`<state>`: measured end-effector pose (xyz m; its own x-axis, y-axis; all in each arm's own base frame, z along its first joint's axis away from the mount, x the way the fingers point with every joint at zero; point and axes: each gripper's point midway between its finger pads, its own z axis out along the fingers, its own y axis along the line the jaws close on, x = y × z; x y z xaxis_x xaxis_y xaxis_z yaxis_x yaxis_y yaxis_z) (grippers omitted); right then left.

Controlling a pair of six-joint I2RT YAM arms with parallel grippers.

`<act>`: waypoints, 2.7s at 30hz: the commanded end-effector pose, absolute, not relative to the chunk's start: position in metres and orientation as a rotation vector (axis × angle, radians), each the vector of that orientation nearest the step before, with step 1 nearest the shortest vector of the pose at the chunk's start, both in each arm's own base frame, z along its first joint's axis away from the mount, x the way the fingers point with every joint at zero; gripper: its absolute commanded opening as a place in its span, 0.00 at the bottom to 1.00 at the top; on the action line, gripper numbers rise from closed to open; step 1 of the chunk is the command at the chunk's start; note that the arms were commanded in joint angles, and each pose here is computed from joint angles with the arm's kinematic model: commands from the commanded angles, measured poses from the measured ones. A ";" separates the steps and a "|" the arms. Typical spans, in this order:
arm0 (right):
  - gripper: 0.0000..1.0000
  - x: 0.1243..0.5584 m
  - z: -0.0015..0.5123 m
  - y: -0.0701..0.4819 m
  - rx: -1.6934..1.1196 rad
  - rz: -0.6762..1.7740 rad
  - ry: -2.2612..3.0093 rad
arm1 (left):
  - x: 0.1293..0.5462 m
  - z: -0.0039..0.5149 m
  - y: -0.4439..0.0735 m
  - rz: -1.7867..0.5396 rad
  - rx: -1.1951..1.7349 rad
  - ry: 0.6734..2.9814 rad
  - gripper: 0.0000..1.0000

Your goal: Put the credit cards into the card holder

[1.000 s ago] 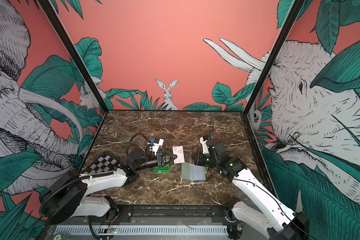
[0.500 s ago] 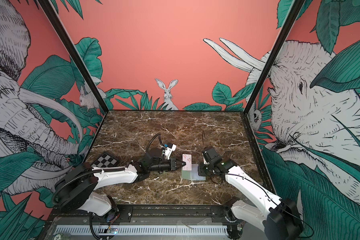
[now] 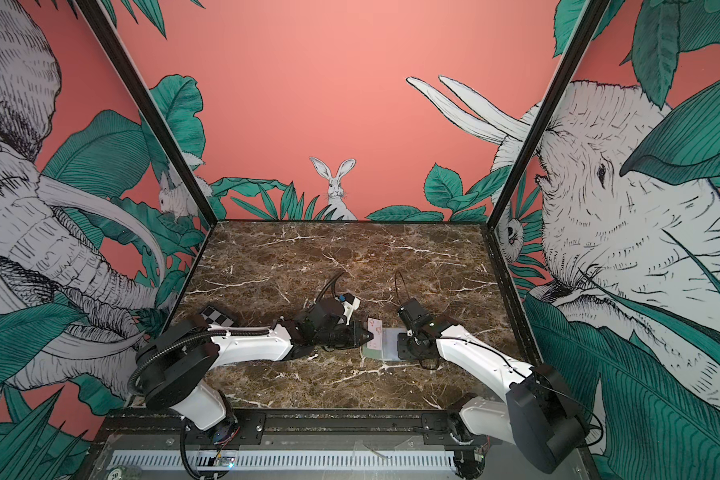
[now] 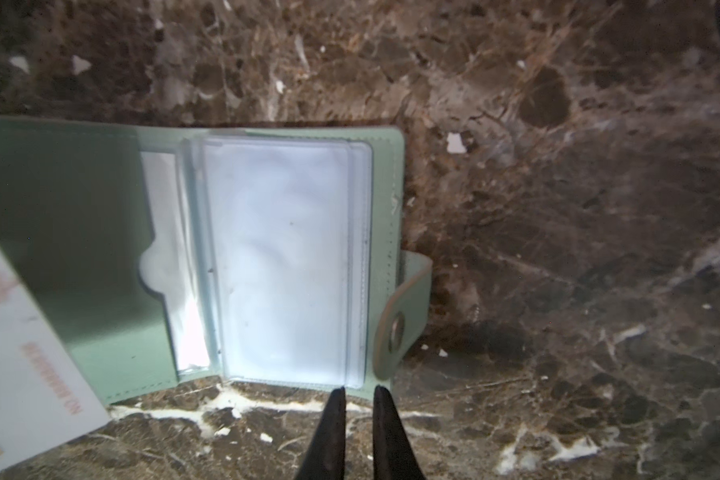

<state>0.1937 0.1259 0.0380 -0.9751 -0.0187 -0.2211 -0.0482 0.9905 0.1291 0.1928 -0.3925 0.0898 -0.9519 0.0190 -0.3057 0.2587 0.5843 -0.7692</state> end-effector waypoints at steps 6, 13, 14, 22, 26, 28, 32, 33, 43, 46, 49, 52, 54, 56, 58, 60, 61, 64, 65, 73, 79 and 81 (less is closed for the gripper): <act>0.14 0.194 0.024 0.114 -0.037 0.100 2.921 | 0.198 0.084 -0.398 -1.250 0.184 2.582 0.01; 0.14 0.193 0.019 0.111 -0.038 0.072 2.932 | 0.197 0.077 -0.404 -1.305 0.141 2.590 0.00; 0.14 0.193 0.018 0.111 -0.038 0.071 2.933 | 0.197 0.075 -0.405 -1.313 0.132 2.594 0.00; 0.14 0.191 0.015 0.112 -0.037 0.094 2.935 | 0.196 0.069 -0.404 -1.301 0.127 2.609 0.00; 0.14 0.191 0.015 0.115 -0.036 0.116 2.930 | 0.195 0.068 -0.405 -1.318 0.122 2.610 0.00; 0.14 0.192 0.016 0.114 -0.037 0.111 2.927 | 0.195 0.067 -0.407 -1.327 0.124 2.610 0.00; 0.13 0.191 0.016 0.114 -0.043 0.109 2.929 | 0.194 0.063 -0.407 -1.316 0.125 2.620 0.00; 0.13 0.191 0.016 0.114 -0.042 0.110 2.927 | 0.194 0.062 -0.406 -1.309 0.128 2.623 0.00; 0.13 0.192 0.016 0.116 -0.054 0.127 2.923 | 0.190 0.053 -0.411 -1.317 0.137 2.642 0.00; 0.12 0.191 0.014 0.115 -0.052 0.125 2.927 | 0.190 0.054 -0.414 -1.347 0.132 2.632 0.00; 0.12 0.189 0.013 0.115 -0.051 0.126 2.929 | 0.189 0.051 -0.414 -1.354 0.121 2.637 0.00; 0.12 0.190 0.014 0.114 -0.053 0.127 2.924 | 0.190 0.050 -0.416 -1.360 0.115 2.640 0.00; 0.12 0.190 0.014 0.114 -0.055 0.125 2.925 | 0.189 0.048 -0.416 -1.369 0.105 2.643 0.00; 0.12 0.190 0.014 0.115 -0.058 0.127 2.925 | 0.189 0.048 -0.416 -1.376 0.094 2.641 0.00; 0.12 0.190 0.013 0.115 -0.058 0.128 2.925 | 0.189 0.047 -0.416 -1.377 0.085 2.644 0.00; 0.12 0.190 0.014 0.115 -0.057 0.131 2.924 | 0.189 0.047 -0.415 -1.374 0.076 2.646 0.00; 0.12 0.189 0.013 0.115 -0.058 0.130 2.925 | 0.189 0.047 -0.415 -1.372 0.074 2.646 0.00; 0.13 0.190 0.014 0.115 -0.054 0.133 2.921 | 0.189 0.044 -0.414 -1.369 0.065 2.651 0.00; 0.12 0.188 0.014 0.114 -0.056 0.129 2.923 | 0.189 0.044 -0.414 -1.377 0.061 2.649 0.00; 0.12 0.186 0.016 0.099 -0.036 0.012 2.932 | 0.188 0.041 -0.407 -1.330 0.067 2.661 0.00; 0.12 0.187 0.015 0.102 -0.037 0.032 2.933 | 0.190 0.042 -0.393 -1.179 0.121 2.693 0.00; 0.12 0.187 0.015 0.102 -0.035 0.035 2.933 | 0.190 0.043 -0.391 -1.159 0.133 2.698 0.00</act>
